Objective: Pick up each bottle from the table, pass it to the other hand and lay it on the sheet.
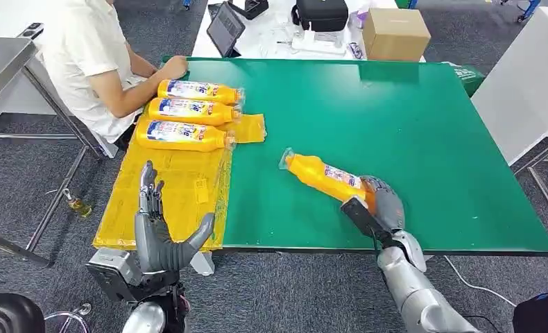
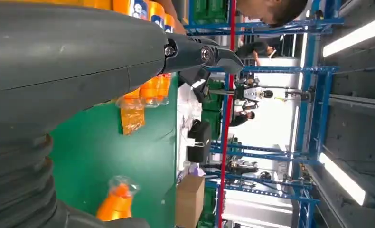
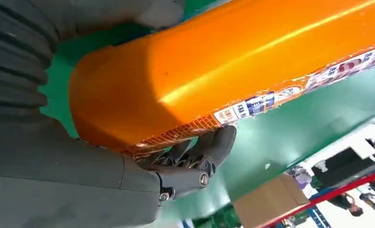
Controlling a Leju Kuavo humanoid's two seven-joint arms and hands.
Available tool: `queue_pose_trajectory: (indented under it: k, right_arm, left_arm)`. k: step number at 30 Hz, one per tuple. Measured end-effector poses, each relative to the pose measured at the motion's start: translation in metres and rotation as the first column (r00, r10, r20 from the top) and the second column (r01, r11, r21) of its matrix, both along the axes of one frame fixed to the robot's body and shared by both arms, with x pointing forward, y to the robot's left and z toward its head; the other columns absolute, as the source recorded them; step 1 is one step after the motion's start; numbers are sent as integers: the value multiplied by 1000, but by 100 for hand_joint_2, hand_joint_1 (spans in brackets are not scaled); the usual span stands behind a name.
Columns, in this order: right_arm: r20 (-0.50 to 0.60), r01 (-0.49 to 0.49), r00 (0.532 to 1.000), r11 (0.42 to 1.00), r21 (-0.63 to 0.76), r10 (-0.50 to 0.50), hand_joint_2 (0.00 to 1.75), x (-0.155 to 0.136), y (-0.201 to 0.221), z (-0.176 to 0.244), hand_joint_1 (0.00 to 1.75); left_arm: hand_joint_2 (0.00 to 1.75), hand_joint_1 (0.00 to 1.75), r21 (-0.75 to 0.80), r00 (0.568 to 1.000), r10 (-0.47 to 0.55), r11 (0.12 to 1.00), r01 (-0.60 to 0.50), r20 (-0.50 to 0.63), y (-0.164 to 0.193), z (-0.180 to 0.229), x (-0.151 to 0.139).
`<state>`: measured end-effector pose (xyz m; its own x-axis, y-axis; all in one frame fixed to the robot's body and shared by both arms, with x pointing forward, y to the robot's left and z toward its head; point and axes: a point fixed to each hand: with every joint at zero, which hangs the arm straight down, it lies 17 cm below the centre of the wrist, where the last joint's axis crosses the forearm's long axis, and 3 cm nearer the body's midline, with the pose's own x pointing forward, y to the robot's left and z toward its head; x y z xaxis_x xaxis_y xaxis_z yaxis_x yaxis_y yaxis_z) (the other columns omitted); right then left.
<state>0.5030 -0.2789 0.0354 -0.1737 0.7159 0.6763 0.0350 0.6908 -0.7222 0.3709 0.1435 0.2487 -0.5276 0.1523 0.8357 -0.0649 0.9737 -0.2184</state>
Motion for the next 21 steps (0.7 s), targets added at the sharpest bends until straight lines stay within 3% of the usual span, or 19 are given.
queue_pose_trajectory:
  k: [5, 10, 16, 21]
  right_arm:
    - [45, -62, 998, 978, 197, 54, 175, -13, 28, 12, 175]
    - [123, -125, 988, 931, 342, 88, 175, -25, 66, 43, 171]
    - [225, -267, 957, 868, 419, 185, 175, -40, 117, 87, 169]
    - [239, -360, 930, 816, 452, 278, 175, -56, 156, 98, 175]
  left_arm:
    - [175, 0, -150, 984, -94, 986, 70, -155, -2, -33, 15]
    - [175, 0, -294, 925, -232, 945, 141, -301, -19, -81, 28]
    - [175, 0, -336, 884, -310, 922, 191, -350, -37, -107, 33]
    - [175, 0, -326, 887, -342, 915, 239, -311, -51, -97, 29]
